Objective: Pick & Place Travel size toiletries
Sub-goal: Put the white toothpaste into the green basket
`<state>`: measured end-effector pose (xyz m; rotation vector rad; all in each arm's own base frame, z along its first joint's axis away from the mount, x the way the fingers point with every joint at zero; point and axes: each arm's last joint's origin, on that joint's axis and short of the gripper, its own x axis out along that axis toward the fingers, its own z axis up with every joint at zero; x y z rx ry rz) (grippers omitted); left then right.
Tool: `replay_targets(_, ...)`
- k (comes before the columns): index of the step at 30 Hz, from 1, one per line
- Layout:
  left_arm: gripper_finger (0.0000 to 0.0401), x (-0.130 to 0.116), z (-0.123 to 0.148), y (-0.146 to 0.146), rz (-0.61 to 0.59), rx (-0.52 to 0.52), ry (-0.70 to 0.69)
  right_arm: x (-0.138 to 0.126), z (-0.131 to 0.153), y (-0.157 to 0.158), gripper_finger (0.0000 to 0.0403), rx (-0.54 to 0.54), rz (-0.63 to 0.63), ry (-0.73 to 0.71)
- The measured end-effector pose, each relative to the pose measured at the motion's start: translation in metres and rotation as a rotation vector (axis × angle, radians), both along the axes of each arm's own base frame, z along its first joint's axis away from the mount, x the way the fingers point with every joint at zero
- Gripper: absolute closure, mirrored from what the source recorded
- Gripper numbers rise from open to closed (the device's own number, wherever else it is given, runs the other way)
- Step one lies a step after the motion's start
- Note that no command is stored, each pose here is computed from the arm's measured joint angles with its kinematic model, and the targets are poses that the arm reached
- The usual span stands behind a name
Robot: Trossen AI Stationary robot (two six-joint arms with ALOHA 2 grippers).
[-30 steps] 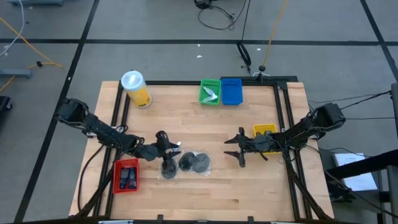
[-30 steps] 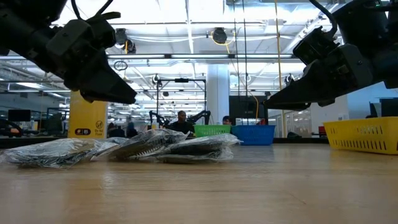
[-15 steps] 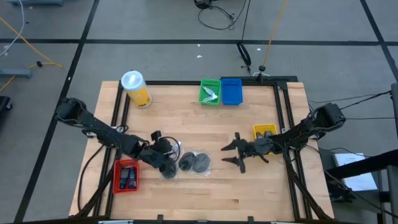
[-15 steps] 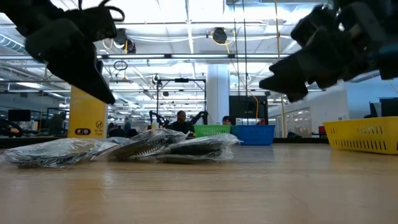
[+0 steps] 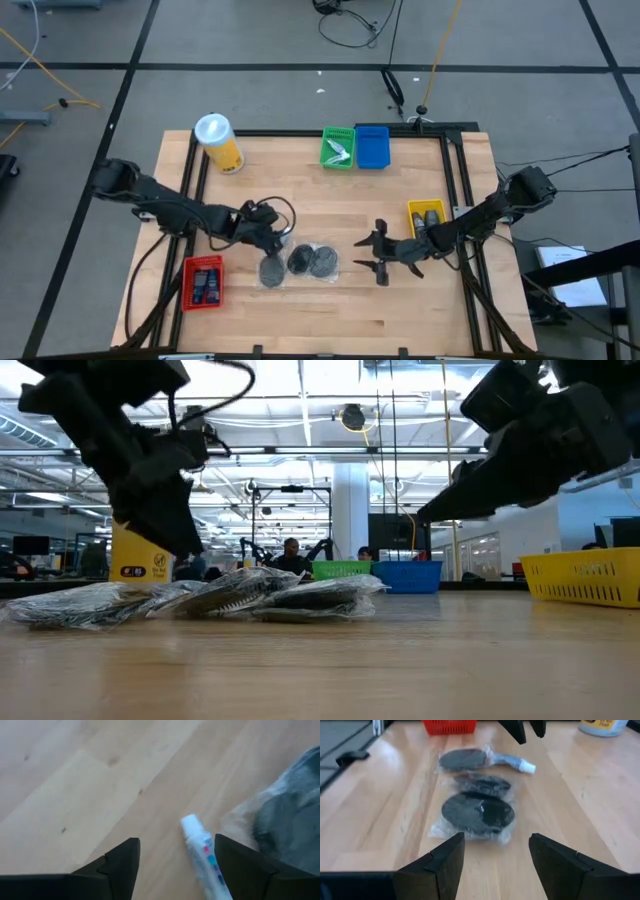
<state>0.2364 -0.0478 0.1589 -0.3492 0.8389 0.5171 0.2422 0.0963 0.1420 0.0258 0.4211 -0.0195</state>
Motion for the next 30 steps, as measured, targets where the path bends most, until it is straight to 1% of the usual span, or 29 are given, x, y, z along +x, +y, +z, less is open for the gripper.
replay_targets(3,0.0154,0.006,-0.006,0.002,0.006,0.001,-0.01,0.0,0.0,0.0,0.0188,-0.013,0.004,0.005)
replay_targets(5,0.0165,0.012,-0.011,0.002,-0.026,-0.005,-0.011,0.0,0.0,0.0,0.0188,-0.015,0.005,0.004)
replay_targets(9,0.0192,0.021,-0.021,0.001,-0.074,-0.066,-0.014,-0.001,-0.001,0.0,0.0188,-0.02,0.006,0.015)
replay_targets(11,0.0206,0.022,-0.028,0.002,-0.059,-0.082,0.013,-0.001,-0.002,0.0,0.0188,-0.02,0.008,0.018)
replay_targets(16,0.0238,0.021,-0.039,0.005,-0.034,-0.076,0.075,-0.001,-0.002,0.0,0.0188,-0.02,0.009,0.019)
replay_targets(18,0.0257,0.022,-0.042,0.006,-0.053,-0.073,0.089,-0.001,-0.002,0.0,0.0188,-0.013,0.007,0.023)
replay_targets(21,0.03,0.024,-0.044,0.006,-0.078,-0.07,0.094,-0.003,-0.005,0.001,0.0188,0.014,-0.002,0.052)
replay_targets(24,0.0351,0.029,-0.041,0.008,-0.109,-0.073,0.053,-0.007,-0.009,0.005,0.0188,0.018,0.004,0.094)
replay_targets(25,0.0359,0.031,-0.04,0.009,-0.134,-0.083,0.032,-0.008,-0.009,0.006,0.0188,0.016,0.008,0.102)
replay_targets(27,0.0359,0.038,-0.036,0.011,-0.178,-0.101,-0.02,-0.009,-0.01,0.008,0.0188,0.014,0.012,0.106)
replay_targets(30,0.0359,0.054,-0.022,0.018,-0.212,-0.087,-0.184,-0.01,-0.01,0.009,0.0188,0.008,0.02,0.106)
